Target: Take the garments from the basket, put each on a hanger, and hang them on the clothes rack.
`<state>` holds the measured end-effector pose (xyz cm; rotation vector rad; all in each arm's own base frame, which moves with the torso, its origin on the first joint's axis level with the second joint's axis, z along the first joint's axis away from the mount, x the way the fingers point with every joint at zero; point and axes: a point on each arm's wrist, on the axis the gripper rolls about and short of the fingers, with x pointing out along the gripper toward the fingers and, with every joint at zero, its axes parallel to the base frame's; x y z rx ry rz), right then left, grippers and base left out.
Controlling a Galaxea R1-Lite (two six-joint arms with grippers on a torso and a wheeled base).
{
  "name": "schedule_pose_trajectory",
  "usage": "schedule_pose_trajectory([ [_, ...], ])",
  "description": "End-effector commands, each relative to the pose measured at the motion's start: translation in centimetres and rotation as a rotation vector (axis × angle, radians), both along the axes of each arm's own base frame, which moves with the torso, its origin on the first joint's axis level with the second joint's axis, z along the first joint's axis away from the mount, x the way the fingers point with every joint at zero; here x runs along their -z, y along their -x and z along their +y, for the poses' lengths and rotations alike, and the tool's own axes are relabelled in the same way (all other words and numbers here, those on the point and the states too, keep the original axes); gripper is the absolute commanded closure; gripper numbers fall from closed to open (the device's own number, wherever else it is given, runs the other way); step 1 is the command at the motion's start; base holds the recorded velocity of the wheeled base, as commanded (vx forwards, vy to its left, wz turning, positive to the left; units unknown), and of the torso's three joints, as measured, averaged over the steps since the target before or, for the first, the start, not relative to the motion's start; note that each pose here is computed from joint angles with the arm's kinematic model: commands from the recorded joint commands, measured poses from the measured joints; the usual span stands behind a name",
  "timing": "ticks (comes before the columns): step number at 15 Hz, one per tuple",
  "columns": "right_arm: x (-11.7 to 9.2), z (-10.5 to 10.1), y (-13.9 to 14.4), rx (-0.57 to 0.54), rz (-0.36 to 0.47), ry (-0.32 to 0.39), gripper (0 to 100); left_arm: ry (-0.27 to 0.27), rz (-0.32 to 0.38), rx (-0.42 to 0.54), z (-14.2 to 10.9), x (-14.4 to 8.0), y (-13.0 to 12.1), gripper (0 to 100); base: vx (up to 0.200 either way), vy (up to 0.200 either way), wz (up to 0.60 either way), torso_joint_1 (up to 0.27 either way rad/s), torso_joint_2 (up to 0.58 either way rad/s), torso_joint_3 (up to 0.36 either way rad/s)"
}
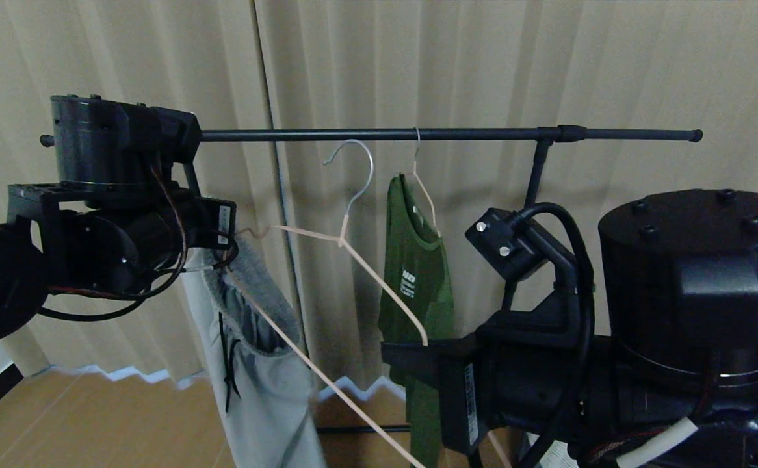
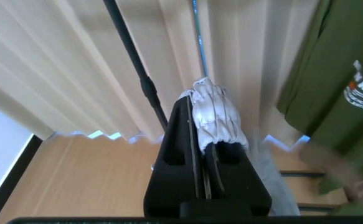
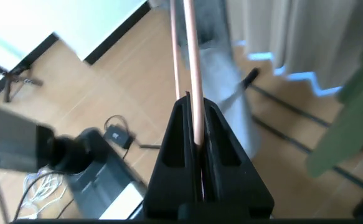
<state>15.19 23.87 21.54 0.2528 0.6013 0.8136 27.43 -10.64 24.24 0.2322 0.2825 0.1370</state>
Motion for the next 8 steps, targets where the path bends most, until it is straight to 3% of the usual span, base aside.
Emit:
schedule_pose_trajectory([
  [1,0.1,0.2,0.2,-0.005,-0.001,-0.008,100,-0.001,0.005,-0.01,0.1,0.2,-0.3,100,0.0,0.0,0.0,0.0,0.0,0.0],
  [6,0.0,0.1,1.3,-0.038,-0.003,-0.022,100,-0.001,0.0,-0.021,0.4,0.0,-0.6,100,0.0,0.0,0.0,0.0,0.0,0.0],
  [8,-0.3,0.2,1.5,-0.035,0.004,-0.062,100,-0.002,0.002,-0.024,0.4,0.1,-0.6,100,0.0,0.0,0.0,0.0,0.0,0.0],
])
